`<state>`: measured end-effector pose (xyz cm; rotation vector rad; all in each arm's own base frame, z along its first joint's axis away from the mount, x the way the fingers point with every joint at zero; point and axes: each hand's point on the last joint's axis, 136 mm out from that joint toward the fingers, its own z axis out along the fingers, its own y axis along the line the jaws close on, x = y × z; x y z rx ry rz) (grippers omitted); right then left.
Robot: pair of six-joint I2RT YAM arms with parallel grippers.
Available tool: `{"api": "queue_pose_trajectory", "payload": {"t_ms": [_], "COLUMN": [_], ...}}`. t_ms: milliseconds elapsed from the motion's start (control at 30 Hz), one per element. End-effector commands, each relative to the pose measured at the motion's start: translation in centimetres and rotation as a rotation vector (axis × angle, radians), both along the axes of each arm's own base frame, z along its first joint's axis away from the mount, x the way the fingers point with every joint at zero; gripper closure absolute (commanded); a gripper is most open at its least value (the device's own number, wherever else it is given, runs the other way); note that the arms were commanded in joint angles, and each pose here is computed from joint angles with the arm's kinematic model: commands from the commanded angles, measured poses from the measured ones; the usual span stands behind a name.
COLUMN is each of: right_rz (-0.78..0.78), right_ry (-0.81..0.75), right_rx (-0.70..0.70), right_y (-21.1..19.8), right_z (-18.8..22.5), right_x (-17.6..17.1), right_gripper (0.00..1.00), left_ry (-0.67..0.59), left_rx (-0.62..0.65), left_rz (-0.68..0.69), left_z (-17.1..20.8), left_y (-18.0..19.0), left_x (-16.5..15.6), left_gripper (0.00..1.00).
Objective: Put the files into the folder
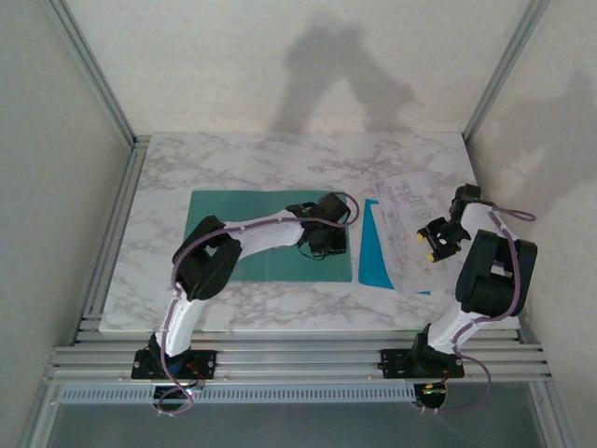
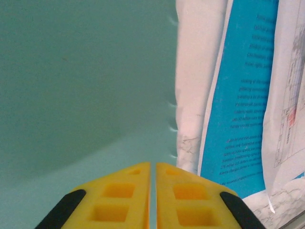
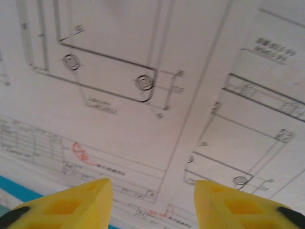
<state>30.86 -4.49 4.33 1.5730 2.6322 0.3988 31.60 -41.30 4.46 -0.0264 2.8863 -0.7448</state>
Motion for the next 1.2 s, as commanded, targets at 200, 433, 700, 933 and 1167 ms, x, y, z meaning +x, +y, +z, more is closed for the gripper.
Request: {"api": "queue_pose_trajectory", "payload": {"t_ms": [200, 433, 700, 933, 1167], "right_rz": [-0.011, 0.012, 0.087, 0.121, 0.141], "right_ry": [0.043, 0.086, 0.125, 0.137, 0.135], "right_rx": [-0.028, 0.046, 0.056, 0.061, 0.062], "right_y": [-1.5, -0.1, 2.5, 3.7, 4.9], "right_z": [-1.5, -3.9, -4.8, -5.0, -5.0], "right_x": [-1.4, -1.4, -1.5, -1.3, -1.1], "right_gripper": [0.49, 0.48, 0.48, 0.48, 0.48], "left_ry": [0.040, 0.055, 0.050, -0.048, -0.172], "left_rx": [0.038, 0.038, 0.029, 0.064, 0.048], "left_rz": [-0.044, -0.043, -0.058, -0.018, 0.056], "left_z": [-3.4, -4.8, -5.3, -2.5, 4.1], "left_y": [-0.5, -0.3, -1.4, -0.8, 0.2], "left_x": [-1.1, -1.5, -0.8, 1.1, 3.3], "left_gripper": [0.91, 0.91, 0.91, 0.89, 0.75]}}
